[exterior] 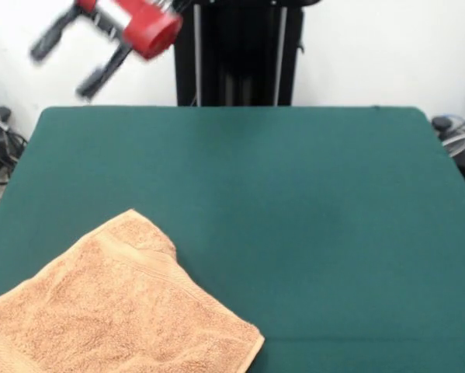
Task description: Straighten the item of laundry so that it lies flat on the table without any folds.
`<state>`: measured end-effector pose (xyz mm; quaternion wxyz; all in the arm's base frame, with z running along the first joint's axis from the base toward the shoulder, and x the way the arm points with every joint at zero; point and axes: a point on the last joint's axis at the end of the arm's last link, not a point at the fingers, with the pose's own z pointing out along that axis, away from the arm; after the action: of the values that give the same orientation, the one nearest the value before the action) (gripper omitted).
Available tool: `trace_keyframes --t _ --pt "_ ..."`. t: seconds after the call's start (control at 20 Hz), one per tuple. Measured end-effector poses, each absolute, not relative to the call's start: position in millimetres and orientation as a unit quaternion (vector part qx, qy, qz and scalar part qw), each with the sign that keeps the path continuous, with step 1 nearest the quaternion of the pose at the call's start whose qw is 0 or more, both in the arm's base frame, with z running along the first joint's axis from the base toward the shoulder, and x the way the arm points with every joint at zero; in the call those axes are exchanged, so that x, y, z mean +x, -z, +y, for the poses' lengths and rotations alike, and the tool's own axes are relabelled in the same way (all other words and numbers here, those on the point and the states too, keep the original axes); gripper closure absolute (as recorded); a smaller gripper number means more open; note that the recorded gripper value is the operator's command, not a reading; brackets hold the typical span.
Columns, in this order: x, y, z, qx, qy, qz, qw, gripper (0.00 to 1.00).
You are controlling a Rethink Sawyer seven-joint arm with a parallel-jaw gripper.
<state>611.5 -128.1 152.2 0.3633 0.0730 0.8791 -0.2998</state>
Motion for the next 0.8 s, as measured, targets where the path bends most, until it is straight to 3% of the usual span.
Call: trace_keyframes --t 0.35,0.8 --pt "630 -99 -148 0.217 0.105 0.942 0.234 0.00" --pt "675 -103 -86 0.228 -0.016 0.948 0.221 0.00"
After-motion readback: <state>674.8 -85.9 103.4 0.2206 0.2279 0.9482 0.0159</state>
